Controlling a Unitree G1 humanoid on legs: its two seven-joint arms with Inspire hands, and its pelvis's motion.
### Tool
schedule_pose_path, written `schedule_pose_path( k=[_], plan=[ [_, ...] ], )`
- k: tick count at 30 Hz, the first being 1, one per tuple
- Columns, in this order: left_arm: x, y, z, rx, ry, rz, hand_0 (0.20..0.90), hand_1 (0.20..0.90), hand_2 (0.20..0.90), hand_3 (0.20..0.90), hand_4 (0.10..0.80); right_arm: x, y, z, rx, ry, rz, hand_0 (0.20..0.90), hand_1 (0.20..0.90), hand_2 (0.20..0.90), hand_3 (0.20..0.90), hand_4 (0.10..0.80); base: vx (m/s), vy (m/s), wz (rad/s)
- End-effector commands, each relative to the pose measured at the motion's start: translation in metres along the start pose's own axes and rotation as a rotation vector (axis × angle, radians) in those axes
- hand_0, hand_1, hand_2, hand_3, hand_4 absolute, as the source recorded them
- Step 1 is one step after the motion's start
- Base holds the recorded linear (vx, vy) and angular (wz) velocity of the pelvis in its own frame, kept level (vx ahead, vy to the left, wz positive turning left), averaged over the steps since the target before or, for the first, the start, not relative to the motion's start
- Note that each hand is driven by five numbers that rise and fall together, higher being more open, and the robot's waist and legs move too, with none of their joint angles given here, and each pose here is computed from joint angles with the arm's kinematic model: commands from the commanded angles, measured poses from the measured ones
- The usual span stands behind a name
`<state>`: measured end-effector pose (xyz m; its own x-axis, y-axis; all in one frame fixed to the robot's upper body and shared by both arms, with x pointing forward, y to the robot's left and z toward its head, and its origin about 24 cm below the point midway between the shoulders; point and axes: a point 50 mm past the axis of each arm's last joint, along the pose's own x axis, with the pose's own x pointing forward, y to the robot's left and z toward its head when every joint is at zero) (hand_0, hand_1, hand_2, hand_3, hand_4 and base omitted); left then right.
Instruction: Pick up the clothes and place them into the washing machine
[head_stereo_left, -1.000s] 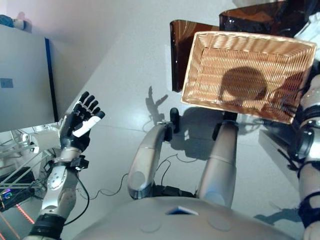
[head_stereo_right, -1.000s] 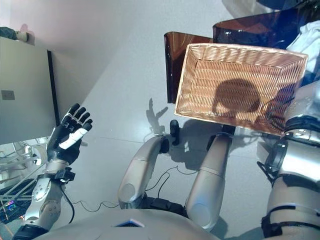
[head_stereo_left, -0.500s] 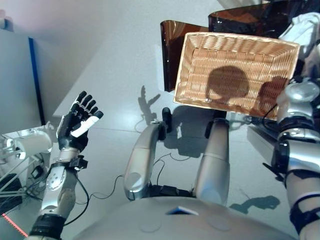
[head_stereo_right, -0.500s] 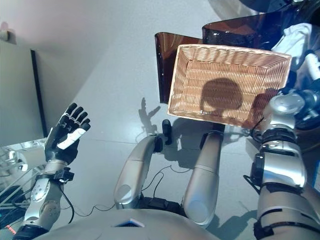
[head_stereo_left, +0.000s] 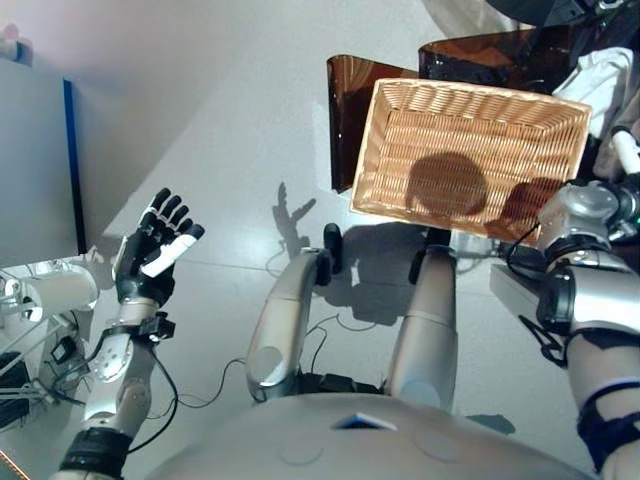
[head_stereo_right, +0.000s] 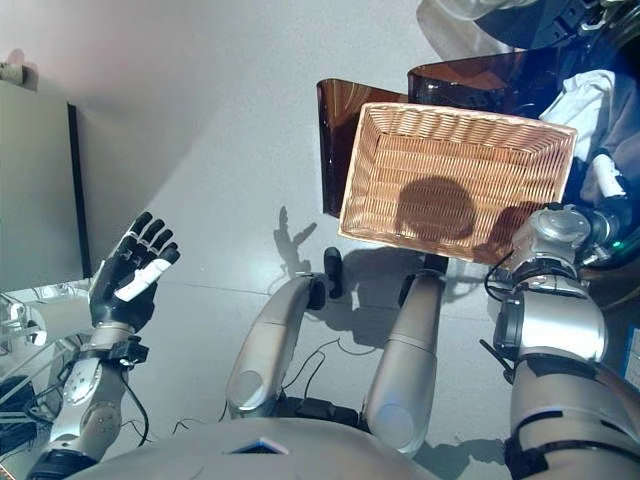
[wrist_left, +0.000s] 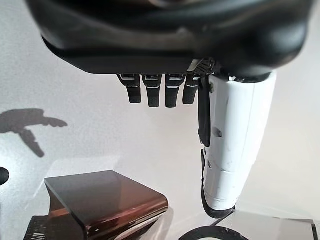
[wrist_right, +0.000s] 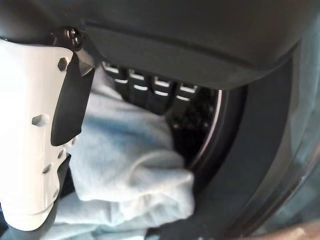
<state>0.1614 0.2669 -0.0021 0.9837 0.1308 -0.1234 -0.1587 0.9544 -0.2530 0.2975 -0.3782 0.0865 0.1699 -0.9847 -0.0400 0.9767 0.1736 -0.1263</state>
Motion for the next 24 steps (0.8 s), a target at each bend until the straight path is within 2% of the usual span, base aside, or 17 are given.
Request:
schedule_pose_path(
  k=[1, 7, 9, 12, 24],
  plan=[
    [0.004, 0.020, 0.024, 0.032, -0.131, 0.075, 0.900, 0.900, 0.900, 0.900, 0.800, 0.005, -0.030, -0.048, -0.120, 0.145, -0.071, 0.900, 0.900, 0.900, 0.900, 0.800, 0.000, 0.000, 0.00],
    [0.007, 0.020, 0.033, 0.059, -0.153, 0.049, 0.900, 0.900, 0.900, 0.900, 0.800, 0.017, -0.026, -0.023, -0.147, 0.092, -0.002, 0.900, 0.900, 0.900, 0.900, 0.800, 0.000, 0.000, 0.00],
    [0.008, 0.023, 0.040, 0.076, -0.170, 0.041, 0.900, 0.900, 0.900, 0.900, 0.800, 0.025, -0.022, -0.004, -0.196, 0.027, 0.080, 0.900, 0.900, 0.900, 0.900, 0.800, -0.024, -0.032, -0.01],
    [0.007, 0.028, 0.044, 0.089, -0.176, 0.060, 0.900, 0.900, 0.900, 0.900, 0.800, 0.035, -0.023, 0.019, -0.235, -0.057, 0.099, 0.900, 0.900, 0.900, 0.900, 0.800, -0.020, -0.033, -0.04],
    [0.002, 0.036, 0.044, 0.090, -0.171, 0.078, 0.900, 0.900, 0.900, 0.900, 0.800, 0.038, -0.012, 0.055, -0.217, -0.204, 0.258, 0.900, 0.900, 0.900, 0.900, 0.800, -0.007, -0.011, 0.00]
  ],
)
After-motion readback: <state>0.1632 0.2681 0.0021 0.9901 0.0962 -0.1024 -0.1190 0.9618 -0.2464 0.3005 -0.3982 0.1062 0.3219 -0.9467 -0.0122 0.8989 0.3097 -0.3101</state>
